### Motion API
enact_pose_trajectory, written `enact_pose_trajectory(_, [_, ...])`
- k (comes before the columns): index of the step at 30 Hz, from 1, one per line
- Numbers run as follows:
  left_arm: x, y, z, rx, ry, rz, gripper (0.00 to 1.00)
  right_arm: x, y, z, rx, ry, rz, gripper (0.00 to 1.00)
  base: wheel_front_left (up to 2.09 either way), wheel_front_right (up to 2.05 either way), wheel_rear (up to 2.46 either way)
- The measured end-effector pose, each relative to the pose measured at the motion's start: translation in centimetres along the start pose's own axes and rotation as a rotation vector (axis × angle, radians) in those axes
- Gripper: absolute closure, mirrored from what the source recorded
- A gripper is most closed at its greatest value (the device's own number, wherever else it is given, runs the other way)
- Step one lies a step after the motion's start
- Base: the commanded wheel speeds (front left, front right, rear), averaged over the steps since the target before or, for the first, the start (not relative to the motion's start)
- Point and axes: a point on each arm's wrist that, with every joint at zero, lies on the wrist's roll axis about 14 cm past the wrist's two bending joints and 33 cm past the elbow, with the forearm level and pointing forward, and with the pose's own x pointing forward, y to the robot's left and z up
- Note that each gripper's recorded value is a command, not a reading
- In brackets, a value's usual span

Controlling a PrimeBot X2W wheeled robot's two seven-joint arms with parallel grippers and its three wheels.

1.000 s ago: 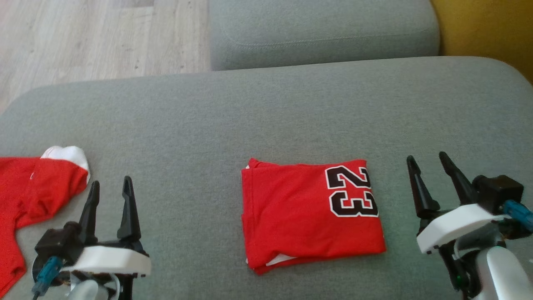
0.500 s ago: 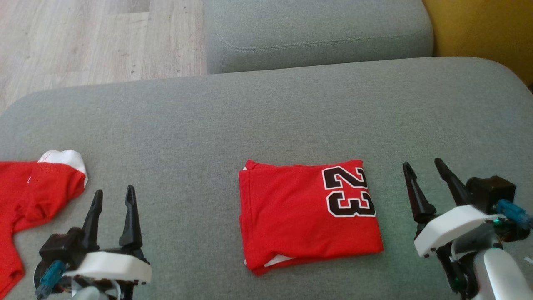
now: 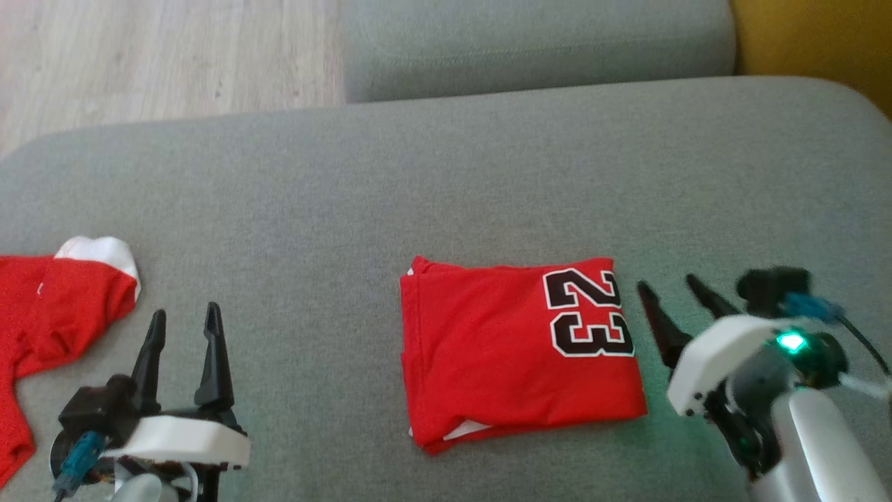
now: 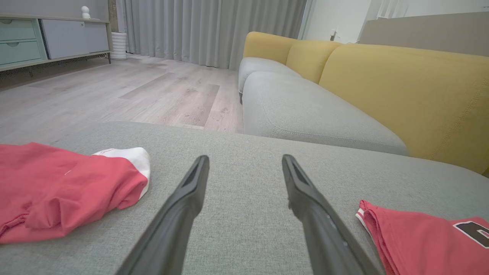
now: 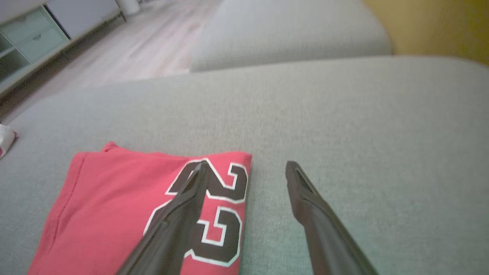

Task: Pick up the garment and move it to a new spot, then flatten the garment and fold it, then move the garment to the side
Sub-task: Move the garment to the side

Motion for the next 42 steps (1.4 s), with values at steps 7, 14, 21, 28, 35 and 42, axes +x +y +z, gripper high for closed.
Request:
enact_pose_trajectory(7, [1.2,0.3,-0.3,-0.003,0.012,0.005,0.0,2.3,0.7,-5.5,0.049,0.334,0.025,0.0,0.0,0.0,0.0])
enact_pose_trajectory(14, [1.6,0.8,-0.6,-0.002,0.021,0.019,0.0,3.2,2.4,-8.6,0.081,0.497,0.074,0.0,0.0,0.0,0.0])
enact_pose_trajectory(21, [1.7,0.7,-0.9,-0.002,0.03,0.017,0.0,3.2,4.4,-8.8,0.065,0.55,0.157,1.0,0.0,0.0,0.0])
enact_pose_trajectory(28, [2.3,0.0,-1.2,-0.003,0.036,-0.005,0.0,2.8,2.5,-8.3,-0.079,0.549,0.149,1.0,0.0,0.0,0.0])
enact_pose_trajectory(35, [4.4,-2.3,-1.3,-0.002,0.027,-0.08,0.0,4.1,-4.8,-0.4,-0.379,0.443,0.02,1.0,0.0,0.0,0.0])
enact_pose_trajectory(42, [8.5,-6.2,-1.1,-0.011,0.001,-0.194,0.0,2.9,-15.3,6.1,-0.495,0.376,-0.23,1.0,0.0,0.0,0.0])
